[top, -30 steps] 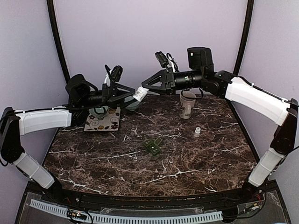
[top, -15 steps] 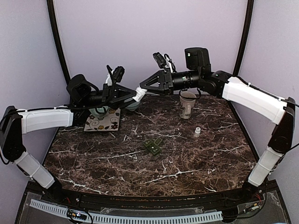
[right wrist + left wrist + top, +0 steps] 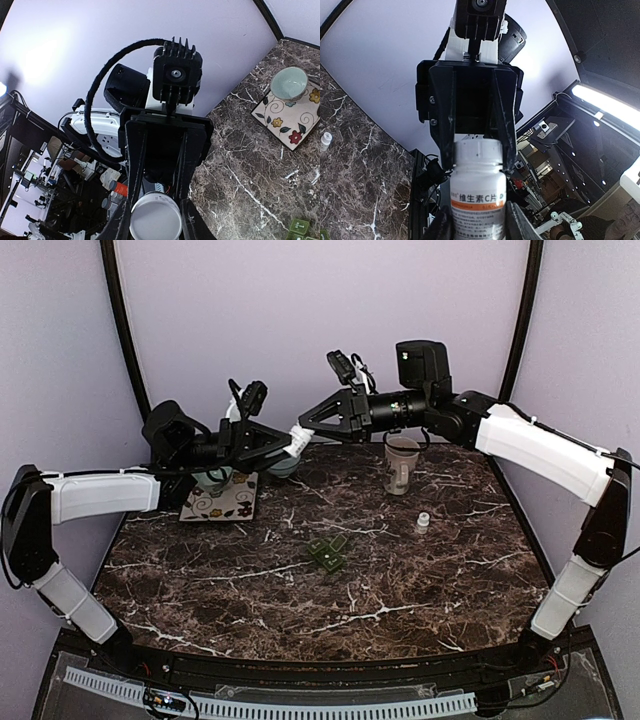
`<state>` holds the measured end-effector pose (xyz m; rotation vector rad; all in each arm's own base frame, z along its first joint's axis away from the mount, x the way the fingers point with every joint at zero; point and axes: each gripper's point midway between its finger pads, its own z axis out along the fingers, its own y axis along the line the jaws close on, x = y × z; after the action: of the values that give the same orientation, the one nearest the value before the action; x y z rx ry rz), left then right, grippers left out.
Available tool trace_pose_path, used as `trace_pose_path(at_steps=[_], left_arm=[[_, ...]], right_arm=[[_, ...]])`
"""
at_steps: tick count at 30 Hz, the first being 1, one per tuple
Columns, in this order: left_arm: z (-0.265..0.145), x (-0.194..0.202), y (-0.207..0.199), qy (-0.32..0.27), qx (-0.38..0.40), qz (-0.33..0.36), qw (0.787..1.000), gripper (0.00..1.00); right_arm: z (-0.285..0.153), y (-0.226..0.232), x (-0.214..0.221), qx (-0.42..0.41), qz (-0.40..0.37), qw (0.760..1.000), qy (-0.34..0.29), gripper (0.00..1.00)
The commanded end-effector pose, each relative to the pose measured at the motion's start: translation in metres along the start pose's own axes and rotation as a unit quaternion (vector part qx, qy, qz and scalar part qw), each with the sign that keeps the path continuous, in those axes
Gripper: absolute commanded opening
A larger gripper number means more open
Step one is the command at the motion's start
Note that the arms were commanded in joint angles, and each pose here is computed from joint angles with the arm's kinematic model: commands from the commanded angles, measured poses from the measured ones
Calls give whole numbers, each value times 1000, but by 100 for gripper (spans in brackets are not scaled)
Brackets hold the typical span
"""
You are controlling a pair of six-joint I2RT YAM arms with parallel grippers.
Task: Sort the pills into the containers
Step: Screw the lid of the pill bottle onto the pill bottle.
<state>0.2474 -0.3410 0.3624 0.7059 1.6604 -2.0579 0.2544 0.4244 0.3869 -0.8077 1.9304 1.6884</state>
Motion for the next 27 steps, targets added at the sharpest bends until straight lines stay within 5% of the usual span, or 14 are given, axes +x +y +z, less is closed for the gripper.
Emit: trace_pose_path(at_steps=[1,12,27], left_arm=[[1,-8,-22,2,23,44,999,16],[3,-36,-21,-39,-109,152,981,16],[8,-51,-23,-85,-269,323,903,11]], right_arm=[[0,6,-13,-3,-22,1000,-18,0],[3,-18,-12,57,4,998,-13,0],[12,-45,-7,99,54,994,3,0]])
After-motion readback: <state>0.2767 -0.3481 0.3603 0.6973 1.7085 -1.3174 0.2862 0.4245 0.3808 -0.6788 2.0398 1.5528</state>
